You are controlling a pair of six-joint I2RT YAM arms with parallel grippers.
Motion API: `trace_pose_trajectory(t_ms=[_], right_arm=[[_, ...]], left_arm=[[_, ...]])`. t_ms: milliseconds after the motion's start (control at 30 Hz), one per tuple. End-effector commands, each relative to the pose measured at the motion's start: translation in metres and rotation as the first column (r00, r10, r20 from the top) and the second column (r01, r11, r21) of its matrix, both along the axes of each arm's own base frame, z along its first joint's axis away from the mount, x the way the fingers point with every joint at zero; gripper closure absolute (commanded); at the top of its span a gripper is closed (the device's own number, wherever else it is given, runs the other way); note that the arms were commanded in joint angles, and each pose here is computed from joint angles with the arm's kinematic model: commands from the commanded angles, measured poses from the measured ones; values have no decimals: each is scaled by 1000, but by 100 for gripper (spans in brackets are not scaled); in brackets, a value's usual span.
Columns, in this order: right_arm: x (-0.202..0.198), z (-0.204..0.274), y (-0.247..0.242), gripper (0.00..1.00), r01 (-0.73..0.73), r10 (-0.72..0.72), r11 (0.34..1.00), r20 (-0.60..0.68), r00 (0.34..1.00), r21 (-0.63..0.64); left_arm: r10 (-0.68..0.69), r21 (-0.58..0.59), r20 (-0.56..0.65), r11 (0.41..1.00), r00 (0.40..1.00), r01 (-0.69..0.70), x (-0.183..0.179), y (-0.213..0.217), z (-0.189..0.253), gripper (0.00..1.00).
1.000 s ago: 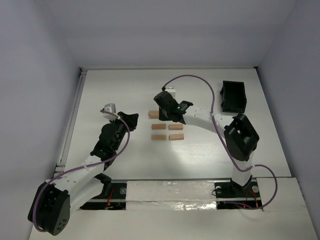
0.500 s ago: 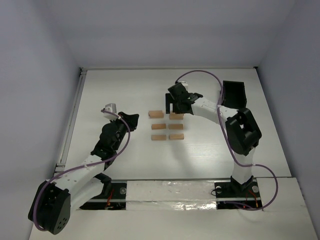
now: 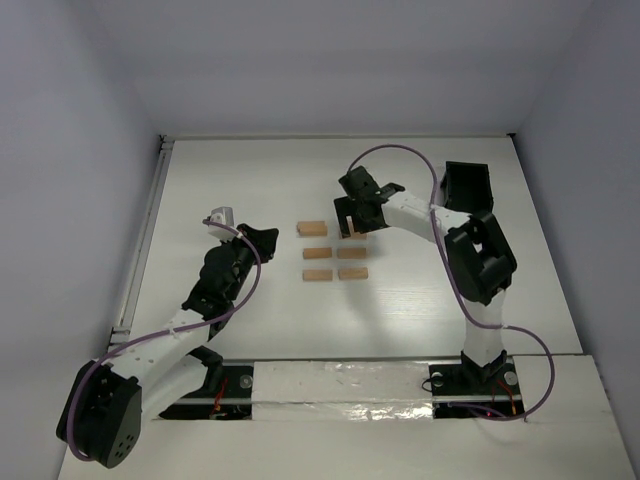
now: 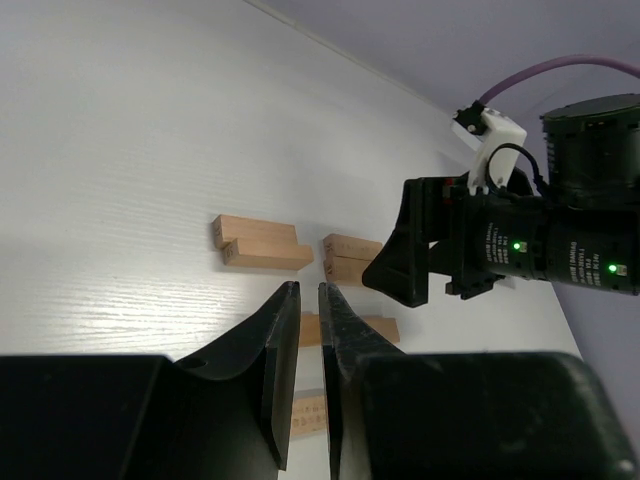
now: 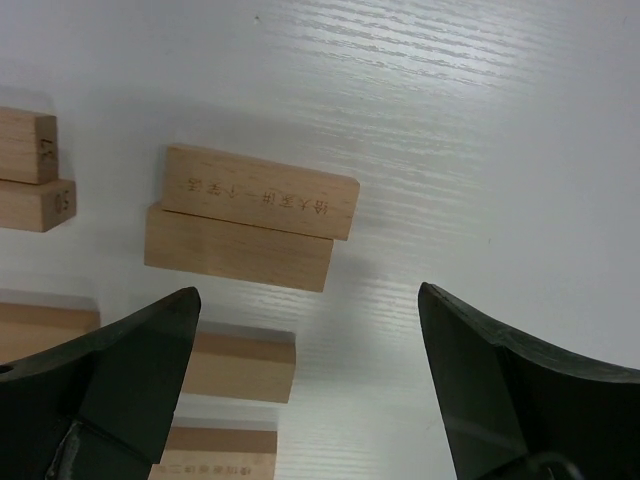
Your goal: Build the wood block tower
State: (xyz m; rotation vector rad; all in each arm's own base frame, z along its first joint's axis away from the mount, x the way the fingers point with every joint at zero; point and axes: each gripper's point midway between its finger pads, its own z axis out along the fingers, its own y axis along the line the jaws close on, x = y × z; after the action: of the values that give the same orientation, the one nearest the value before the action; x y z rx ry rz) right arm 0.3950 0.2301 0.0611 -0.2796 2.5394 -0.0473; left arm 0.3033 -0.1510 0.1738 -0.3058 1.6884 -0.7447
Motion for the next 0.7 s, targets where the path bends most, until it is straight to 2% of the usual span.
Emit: trace_pose_trajectory(t_ms=[0, 333, 667], right_arm=[[8, -2, -1, 4, -39, 39, 999, -22, 999, -37], [25, -12, -8, 3, -68, 64, 995, -53, 997, -79], [37, -18, 2, 1, -202, 195, 973, -72, 978, -111]], left_arm=[[-7, -23, 69, 1000, 998, 9, 6, -3, 27, 88], [-6, -20, 67, 1000, 998, 7, 7, -3, 26, 88], [-9, -16, 57, 1000, 998, 10, 8, -5, 23, 88]])
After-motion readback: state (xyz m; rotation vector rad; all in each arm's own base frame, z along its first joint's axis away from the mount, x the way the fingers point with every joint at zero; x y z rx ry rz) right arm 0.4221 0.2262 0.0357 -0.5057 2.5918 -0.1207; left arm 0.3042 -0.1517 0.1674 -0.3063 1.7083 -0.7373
